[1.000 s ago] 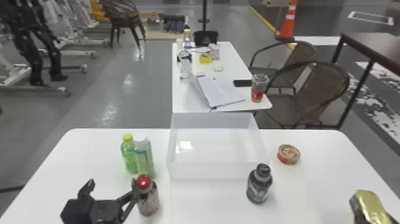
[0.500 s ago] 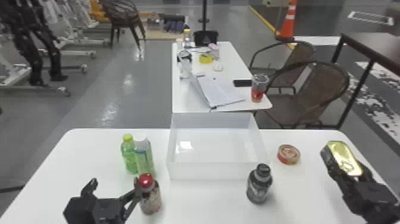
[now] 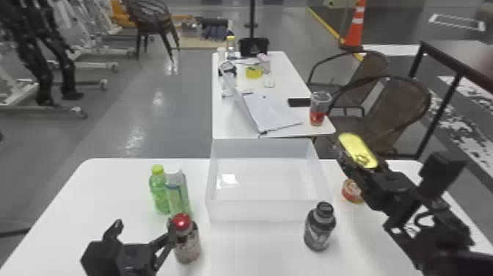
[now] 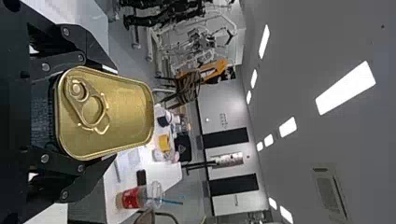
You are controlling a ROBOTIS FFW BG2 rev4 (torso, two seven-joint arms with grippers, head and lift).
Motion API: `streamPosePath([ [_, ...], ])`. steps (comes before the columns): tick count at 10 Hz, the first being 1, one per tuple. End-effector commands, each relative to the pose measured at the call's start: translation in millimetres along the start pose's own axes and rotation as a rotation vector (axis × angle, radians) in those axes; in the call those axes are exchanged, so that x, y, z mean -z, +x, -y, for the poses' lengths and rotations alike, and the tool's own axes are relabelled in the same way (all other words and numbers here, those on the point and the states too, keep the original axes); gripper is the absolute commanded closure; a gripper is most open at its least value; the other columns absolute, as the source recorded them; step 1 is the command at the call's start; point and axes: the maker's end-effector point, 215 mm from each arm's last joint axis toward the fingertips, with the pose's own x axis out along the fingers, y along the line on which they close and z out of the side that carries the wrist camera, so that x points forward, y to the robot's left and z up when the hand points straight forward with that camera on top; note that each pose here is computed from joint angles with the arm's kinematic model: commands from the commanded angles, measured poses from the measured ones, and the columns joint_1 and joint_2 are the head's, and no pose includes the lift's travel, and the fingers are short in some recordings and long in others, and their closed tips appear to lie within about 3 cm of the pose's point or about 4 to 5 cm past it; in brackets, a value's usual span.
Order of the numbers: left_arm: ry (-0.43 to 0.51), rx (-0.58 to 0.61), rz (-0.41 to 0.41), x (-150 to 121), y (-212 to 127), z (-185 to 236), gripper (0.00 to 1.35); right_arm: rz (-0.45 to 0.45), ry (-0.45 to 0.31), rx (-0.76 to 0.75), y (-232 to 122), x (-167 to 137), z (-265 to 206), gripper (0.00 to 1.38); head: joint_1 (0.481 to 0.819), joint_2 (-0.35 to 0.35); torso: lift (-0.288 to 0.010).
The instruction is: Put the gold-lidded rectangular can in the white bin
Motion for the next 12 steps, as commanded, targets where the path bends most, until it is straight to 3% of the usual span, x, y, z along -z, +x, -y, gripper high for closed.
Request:
streamPosePath([
  [1,-0.007,-0.001,-0.001,0,0,1,0.16,-0.010,0.003,-0.060,23,2,-32,1.06,0.549,0.000,-0.100],
  [6,-0.008,-0.001,0.002,0,1,1,0.16,-0.045,0.076,-0.160,54,35,-103,1.06,0.549,0.000,-0.100],
  [12,-0.018,0.007,0.001,-2,4,5,0.16,-0.076,0.057,-0.182,72,69,-141,1.06,0.549,0.000,-0.100],
])
